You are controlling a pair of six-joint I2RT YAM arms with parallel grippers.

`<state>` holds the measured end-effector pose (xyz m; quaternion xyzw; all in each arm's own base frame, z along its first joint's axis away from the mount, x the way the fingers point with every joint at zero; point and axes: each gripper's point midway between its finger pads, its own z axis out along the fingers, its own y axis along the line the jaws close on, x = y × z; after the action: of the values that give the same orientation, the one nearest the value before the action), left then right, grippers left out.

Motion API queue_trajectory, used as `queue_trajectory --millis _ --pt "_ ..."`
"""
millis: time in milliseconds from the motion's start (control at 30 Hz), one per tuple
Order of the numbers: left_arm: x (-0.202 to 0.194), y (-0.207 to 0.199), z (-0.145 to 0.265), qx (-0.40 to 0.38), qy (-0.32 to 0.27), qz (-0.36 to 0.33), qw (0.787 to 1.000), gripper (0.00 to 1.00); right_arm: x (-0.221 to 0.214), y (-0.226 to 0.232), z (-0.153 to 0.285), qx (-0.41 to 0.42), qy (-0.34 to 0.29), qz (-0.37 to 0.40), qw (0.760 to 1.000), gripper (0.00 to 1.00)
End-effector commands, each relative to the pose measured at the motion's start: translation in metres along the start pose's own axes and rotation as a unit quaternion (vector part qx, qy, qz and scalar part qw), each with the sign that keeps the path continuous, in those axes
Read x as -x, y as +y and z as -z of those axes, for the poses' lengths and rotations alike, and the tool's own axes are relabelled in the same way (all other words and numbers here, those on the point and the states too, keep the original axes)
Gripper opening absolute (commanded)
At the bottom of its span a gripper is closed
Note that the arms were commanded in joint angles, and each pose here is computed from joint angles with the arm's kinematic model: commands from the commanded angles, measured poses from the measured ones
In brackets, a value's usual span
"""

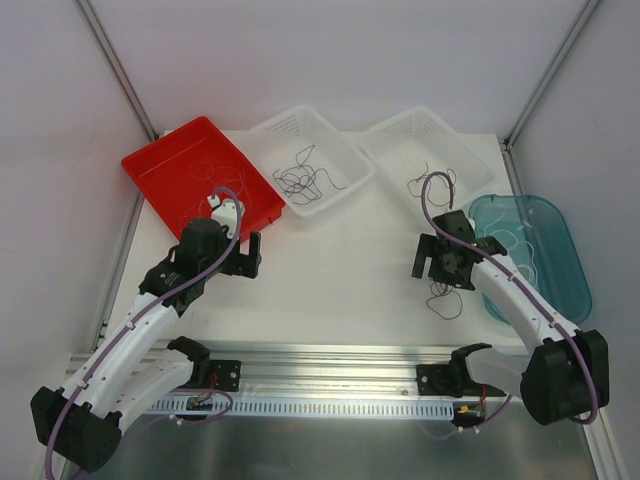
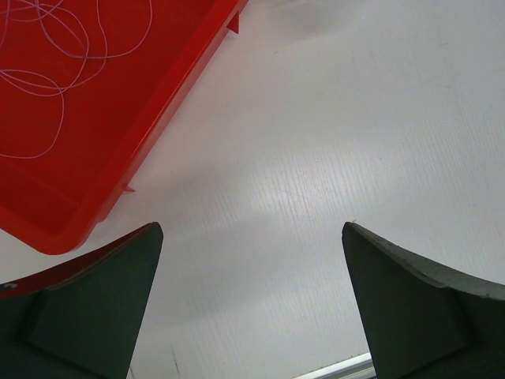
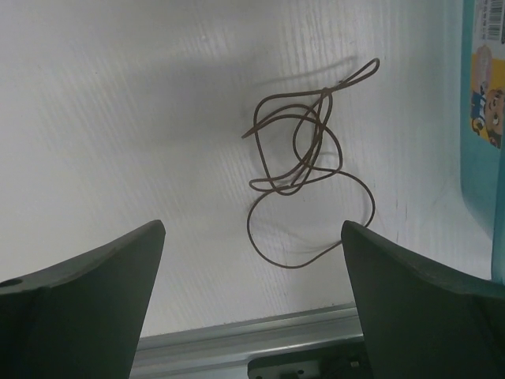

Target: Untangle the cables

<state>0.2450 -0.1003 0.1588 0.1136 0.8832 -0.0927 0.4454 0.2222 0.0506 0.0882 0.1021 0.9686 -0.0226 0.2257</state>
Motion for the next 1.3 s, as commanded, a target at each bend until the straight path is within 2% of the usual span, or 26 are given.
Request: queue_trajectory --millis 0,167,367,467,500,567,667,700,767,867,1033,1233,1267 --pt "0.001 0.003 0.000 0.010 0.003 0.001 1.000 0.99 0.011 0.004 -0.013 0.004 -0.019 -0.045 0.999 1.00" --pt "0.000 0.005 0.000 0.014 0.005 0.000 1.000 0.99 0.005 -0.002 -0.042 -0.014 -0.005 -0.074 0.997 0.98" --pt "-0.001 0.004 -0.001 0.013 0.007 0.000 1.000 0.99 0.006 -0.006 -0.061 -0.031 0.007 -0.079 0.996 0.88" --pt "0.000 0.004 -0.001 0.012 0.007 0.000 1.000 0.99 0.004 -0.003 -0.066 -0.032 0.011 -0.066 0.997 0.72" --pt "-0.001 0.004 -0.001 0.012 0.007 0.000 1.000 0.99 0.005 -0.001 -0.066 -0.032 0.011 -0.057 0.998 0.62" --pt "0.000 0.004 -0.001 0.012 0.008 0.000 1.000 0.99 0.005 0.004 -0.066 -0.032 0.006 -0.031 0.999 0.48" --pt "-0.001 0.003 -0.001 0.009 0.009 -0.001 1.000 0.99 0.005 0.015 -0.061 -0.026 0.003 0.004 1.000 0.32" --pt "-0.001 0.003 -0.001 0.010 0.009 -0.001 1.000 0.99 0.010 0.019 -0.056 -0.025 -0.003 0.018 1.000 0.20" --pt "-0.002 0.003 -0.002 0.010 0.012 -0.001 1.000 0.99 0.013 0.027 -0.049 -0.028 -0.014 0.050 0.998 0.07" --pt "-0.002 0.003 -0.002 0.008 0.013 -0.001 1.000 0.99 0.027 0.042 -0.029 -0.023 -0.031 0.087 0.995 0.01" --pt "-0.001 0.003 -0.002 0.008 0.011 -0.001 1.000 0.99 0.054 0.061 0.015 -0.008 -0.067 0.127 0.990 0.01" --pt "-0.001 0.001 -0.002 0.005 0.011 -0.001 1.000 0.99 0.112 0.069 0.089 0.004 -0.155 0.167 0.974 0.01" --pt "-0.002 0.001 -0.002 0.005 0.013 -0.001 1.000 0.99 0.132 0.072 0.112 0.012 -0.187 0.171 0.967 0.01"
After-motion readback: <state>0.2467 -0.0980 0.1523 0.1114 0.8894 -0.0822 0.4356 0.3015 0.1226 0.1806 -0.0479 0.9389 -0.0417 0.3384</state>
